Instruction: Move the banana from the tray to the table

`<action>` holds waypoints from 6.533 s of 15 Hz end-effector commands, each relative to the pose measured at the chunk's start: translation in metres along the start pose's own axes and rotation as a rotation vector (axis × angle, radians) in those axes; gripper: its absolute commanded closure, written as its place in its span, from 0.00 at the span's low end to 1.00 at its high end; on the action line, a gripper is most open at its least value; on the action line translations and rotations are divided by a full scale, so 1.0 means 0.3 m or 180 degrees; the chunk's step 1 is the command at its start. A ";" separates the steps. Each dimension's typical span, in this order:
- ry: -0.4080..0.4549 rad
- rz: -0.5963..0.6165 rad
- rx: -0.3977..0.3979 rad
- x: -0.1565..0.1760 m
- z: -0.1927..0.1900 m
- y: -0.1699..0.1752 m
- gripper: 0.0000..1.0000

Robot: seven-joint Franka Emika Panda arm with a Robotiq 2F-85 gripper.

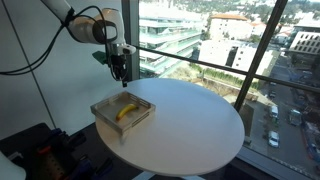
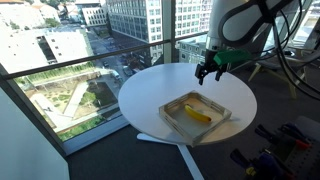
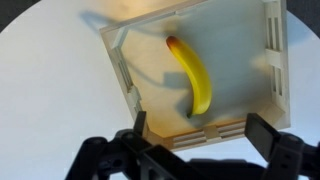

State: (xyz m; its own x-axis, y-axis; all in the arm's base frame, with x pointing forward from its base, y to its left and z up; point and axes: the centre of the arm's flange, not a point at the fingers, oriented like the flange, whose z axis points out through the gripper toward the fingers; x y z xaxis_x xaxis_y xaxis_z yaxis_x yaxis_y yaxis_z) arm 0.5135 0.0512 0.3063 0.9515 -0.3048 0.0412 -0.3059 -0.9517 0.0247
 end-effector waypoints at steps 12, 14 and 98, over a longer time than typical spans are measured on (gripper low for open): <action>-0.0033 0.0055 0.0099 0.117 0.134 -0.092 0.00; -0.0061 0.0059 0.0079 0.125 0.160 -0.095 0.00; -0.0291 -0.0111 -0.0288 0.167 0.627 -0.234 0.00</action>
State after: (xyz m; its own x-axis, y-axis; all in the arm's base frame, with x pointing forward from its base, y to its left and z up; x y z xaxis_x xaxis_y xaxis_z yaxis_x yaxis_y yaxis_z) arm 0.5784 0.0972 0.1221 0.9631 -0.2602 -0.0686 -0.2507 -0.9603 0.1224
